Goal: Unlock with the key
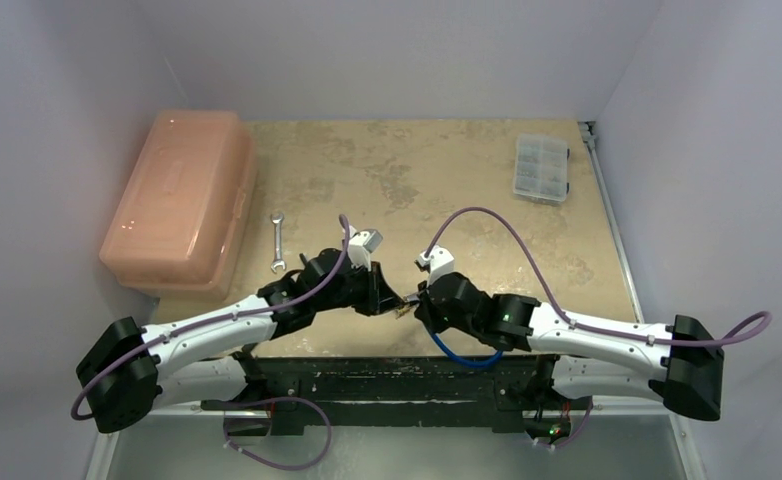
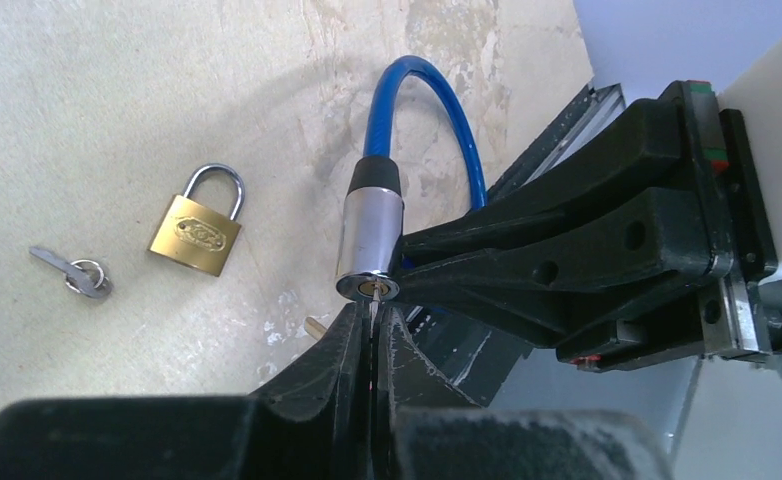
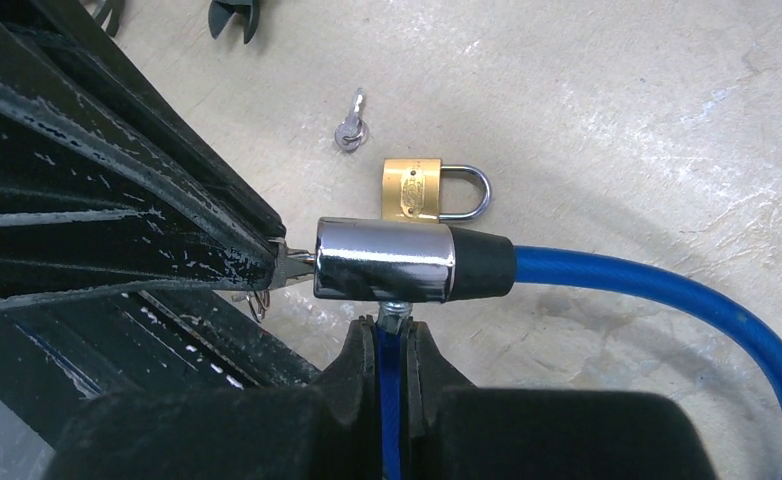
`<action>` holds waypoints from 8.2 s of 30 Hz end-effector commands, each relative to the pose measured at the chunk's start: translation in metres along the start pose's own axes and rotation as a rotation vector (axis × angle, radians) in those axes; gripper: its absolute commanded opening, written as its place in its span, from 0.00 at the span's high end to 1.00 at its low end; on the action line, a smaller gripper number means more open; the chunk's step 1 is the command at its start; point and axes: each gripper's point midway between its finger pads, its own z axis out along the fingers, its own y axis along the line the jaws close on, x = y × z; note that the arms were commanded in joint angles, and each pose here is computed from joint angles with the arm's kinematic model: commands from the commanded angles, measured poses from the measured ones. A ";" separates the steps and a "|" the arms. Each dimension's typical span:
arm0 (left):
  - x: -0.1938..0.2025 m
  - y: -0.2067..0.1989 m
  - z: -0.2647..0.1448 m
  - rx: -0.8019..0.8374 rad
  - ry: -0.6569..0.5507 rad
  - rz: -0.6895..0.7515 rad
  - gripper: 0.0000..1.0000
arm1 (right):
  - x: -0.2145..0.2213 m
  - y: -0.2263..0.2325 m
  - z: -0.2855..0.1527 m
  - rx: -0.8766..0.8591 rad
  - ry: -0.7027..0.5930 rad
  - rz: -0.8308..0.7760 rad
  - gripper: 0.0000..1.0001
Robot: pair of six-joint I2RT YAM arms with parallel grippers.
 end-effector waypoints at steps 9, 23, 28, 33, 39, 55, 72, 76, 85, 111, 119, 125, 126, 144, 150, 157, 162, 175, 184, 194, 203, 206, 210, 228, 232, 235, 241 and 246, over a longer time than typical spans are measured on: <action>-0.011 0.009 -0.004 -0.066 -0.004 0.208 1.00 | -0.076 0.052 -0.024 -0.163 -0.171 0.116 1.00; -0.020 0.008 -0.015 -0.119 -0.069 0.433 1.00 | -0.072 0.064 -0.032 -0.198 -0.083 0.132 1.00; -0.016 0.006 -0.014 -0.155 -0.071 0.568 1.00 | -0.073 0.066 -0.035 -0.193 -0.058 0.123 1.00; -0.010 -0.004 -0.011 -0.139 -0.079 0.681 1.00 | -0.077 0.066 -0.040 -0.193 -0.050 0.105 1.00; -0.004 0.001 -0.010 -0.185 -0.065 0.802 1.00 | -0.080 0.070 -0.049 -0.224 -0.032 0.078 1.00; 0.002 0.018 -0.011 -0.236 -0.149 0.904 1.00 | -0.095 0.050 -0.071 -0.333 -0.006 0.066 1.00; 0.009 0.021 -0.011 -0.425 -0.185 1.309 1.00 | -0.080 0.067 -0.070 -0.460 0.170 0.077 1.00; 0.008 0.018 -0.013 -0.482 -0.173 1.440 1.00 | -0.079 0.072 -0.070 -0.489 0.203 0.081 1.00; 0.002 0.019 -0.017 -0.607 -0.141 1.574 1.00 | -0.078 0.070 -0.073 -0.481 0.202 0.079 1.00; -0.023 -0.062 -0.110 -0.064 -0.408 0.754 0.44 | -0.074 0.059 -0.060 -0.431 0.139 0.105 1.00; -0.045 -0.065 -0.124 -0.123 -0.500 0.359 0.51 | -0.069 0.042 -0.042 -0.325 0.115 0.149 1.00; -0.046 -0.078 -0.108 -0.145 -0.507 0.163 0.53 | -0.064 0.032 -0.029 -0.261 0.104 0.187 1.00; -0.045 -0.081 -0.105 -0.143 -0.502 0.151 0.55 | -0.063 0.031 -0.027 -0.259 0.103 0.189 1.00; -0.056 -0.072 -0.086 -0.224 -0.537 0.131 0.58 | -0.057 0.029 -0.026 -0.259 0.105 0.181 1.00; -0.068 -0.065 -0.071 -0.173 -0.500 0.099 0.53 | -0.059 0.030 -0.027 -0.264 0.103 0.177 1.00; -0.063 -0.071 -0.059 -0.156 -0.454 0.134 0.57 | -0.059 0.029 -0.025 -0.255 0.105 0.174 1.00; -0.052 -0.070 -0.053 -0.158 -0.399 0.140 0.58 | -0.061 0.029 -0.024 -0.252 0.104 0.171 1.00; -0.050 -0.050 -0.046 -0.267 -0.388 0.213 1.00 | -0.061 0.030 -0.023 -0.256 0.109 0.165 1.00; -0.049 -0.042 -0.054 -0.298 -0.334 0.433 1.00 | -0.060 0.027 -0.026 -0.250 0.106 0.159 1.00; -0.032 -0.051 -0.059 -0.177 -0.165 0.850 1.00 | -0.063 0.026 -0.033 -0.246 0.105 0.129 1.00; -0.020 -0.044 -0.062 -0.108 -0.042 1.217 1.00 | -0.065 0.033 -0.046 -0.295 0.137 0.067 1.00; -0.016 -0.034 -0.059 -0.128 0.030 1.334 1.00 | -0.063 0.033 -0.050 -0.300 0.156 0.041 1.00; -0.017 -0.026 -0.054 -0.159 0.089 1.434 1.00 | -0.063 0.034 -0.054 -0.310 0.159 0.026 1.00; -0.014 -0.010 -0.061 -0.263 0.273 1.837 1.00 | -0.057 0.036 -0.051 -0.327 0.189 0.003 1.00; -0.020 -0.015 -0.066 -0.283 0.272 1.910 1.00 | -0.058 0.037 -0.051 -0.331 0.191 -0.004 1.00; -0.024 -0.017 -0.069 -0.295 0.269 1.945 1.00 | -0.059 0.037 -0.050 -0.329 0.192 -0.007 1.00; -0.025 -0.021 -0.070 -0.311 0.236 1.936 1.00 | -0.059 0.037 -0.049 -0.329 0.192 -0.006 1.00; -0.027 -0.024 -0.074 -0.321 0.192 1.897 0.88 | -0.059 0.036 -0.048 -0.327 0.192 -0.004 1.00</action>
